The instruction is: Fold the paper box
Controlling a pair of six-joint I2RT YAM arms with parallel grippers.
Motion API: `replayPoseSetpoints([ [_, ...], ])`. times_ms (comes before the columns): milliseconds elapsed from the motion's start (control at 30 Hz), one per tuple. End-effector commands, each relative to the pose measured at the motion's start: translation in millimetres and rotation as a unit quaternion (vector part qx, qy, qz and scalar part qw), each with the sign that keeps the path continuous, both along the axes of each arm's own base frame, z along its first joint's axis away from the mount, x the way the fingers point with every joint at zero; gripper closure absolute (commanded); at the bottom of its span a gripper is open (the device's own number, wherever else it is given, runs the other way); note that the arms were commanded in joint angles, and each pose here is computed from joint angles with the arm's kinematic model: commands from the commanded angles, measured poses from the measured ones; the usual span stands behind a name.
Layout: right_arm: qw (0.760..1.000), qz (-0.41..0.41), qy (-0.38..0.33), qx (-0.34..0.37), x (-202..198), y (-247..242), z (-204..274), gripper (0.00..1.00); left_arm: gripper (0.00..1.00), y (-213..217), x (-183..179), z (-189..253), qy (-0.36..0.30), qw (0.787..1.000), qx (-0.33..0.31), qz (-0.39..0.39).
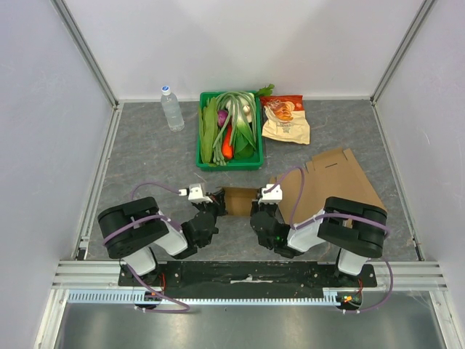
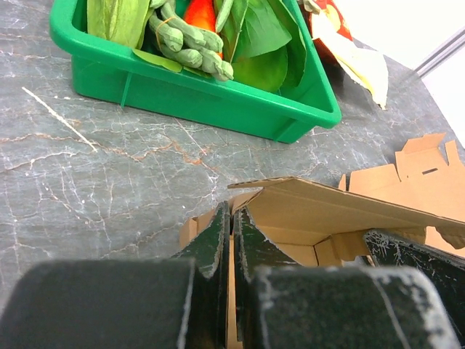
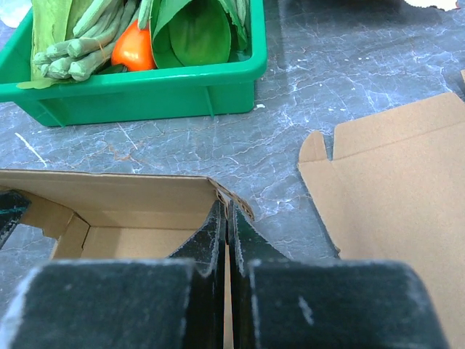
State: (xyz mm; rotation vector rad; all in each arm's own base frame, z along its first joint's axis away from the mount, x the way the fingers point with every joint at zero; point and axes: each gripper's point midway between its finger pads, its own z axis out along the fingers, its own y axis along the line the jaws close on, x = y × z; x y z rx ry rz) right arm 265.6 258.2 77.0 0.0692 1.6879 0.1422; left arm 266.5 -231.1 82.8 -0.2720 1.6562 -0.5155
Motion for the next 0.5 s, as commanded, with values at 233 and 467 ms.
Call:
replayPoseSetpoints([
  [233, 0.998, -0.010, 0.029, -0.048, -11.6, -16.8, -18.2, 0.96, 0.98, 29.0, -9.0, -12.9, 0.010, 0.997, 0.000, 0.073],
  [467, 0.995, 0.007, 0.055, -0.082, -16.0, -15.9, -24.4, 0.87, 0.98, 33.2, -16.1, -22.3, 0.016, 0.997, 0.015, 0.073],
])
